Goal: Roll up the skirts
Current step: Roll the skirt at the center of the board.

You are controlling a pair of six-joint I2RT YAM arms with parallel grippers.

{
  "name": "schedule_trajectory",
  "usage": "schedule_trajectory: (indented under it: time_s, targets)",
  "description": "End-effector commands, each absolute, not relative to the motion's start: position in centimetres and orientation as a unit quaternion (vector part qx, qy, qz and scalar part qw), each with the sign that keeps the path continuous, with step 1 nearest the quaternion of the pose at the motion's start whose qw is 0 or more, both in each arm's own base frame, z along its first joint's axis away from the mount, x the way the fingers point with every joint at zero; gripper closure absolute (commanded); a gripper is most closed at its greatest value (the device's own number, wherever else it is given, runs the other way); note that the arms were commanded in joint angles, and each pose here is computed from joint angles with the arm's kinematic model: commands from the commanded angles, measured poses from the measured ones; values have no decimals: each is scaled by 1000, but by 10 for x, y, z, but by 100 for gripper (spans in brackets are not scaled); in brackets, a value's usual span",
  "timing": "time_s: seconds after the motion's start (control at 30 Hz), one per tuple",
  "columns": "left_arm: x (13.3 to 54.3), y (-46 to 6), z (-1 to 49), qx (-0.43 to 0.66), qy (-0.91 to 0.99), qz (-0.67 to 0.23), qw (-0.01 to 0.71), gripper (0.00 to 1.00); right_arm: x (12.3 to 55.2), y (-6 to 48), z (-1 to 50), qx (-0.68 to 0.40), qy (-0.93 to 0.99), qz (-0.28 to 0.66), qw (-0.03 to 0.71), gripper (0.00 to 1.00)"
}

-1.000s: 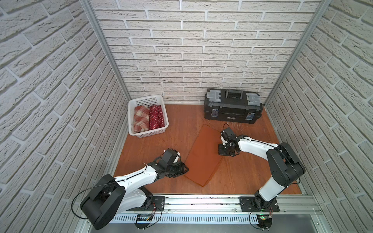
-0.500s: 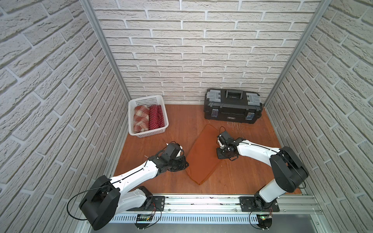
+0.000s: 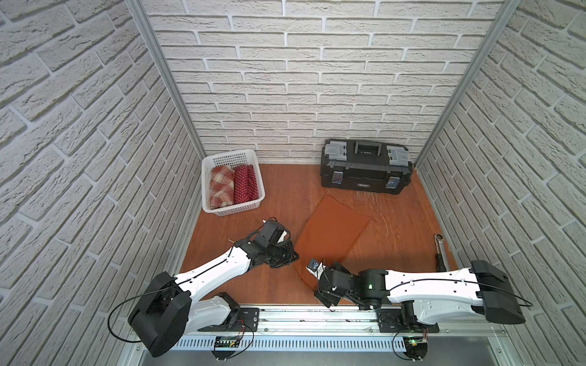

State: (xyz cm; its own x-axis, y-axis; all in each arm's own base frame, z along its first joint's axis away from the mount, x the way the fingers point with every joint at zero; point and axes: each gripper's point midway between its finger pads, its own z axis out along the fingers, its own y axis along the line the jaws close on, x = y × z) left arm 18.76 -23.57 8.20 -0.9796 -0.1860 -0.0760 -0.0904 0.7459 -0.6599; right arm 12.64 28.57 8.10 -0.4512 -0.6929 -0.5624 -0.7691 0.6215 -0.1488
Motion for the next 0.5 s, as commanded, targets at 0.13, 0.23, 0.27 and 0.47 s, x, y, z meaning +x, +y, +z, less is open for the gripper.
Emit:
schedule_trajectory:
  time_s: [0.13, 0.23, 0.27, 0.47]
  targets:
    - [189, -237, 74, -101, 924, -362, 69, 100, 137, 333, 77, -426, 831, 44, 355, 4]
    - [188, -234, 73, -107, 924, -360, 75, 100, 143, 340, 72, -395, 842, 46, 364, 0]
    - [187, -234, 73, -109, 923, -361, 76, 100, 146, 341, 68, -388, 845, 37, 366, 0]
    - [184, -233, 72, -114, 922, -360, 81, 100, 169, 340, 48, -334, 861, -57, 380, 0]
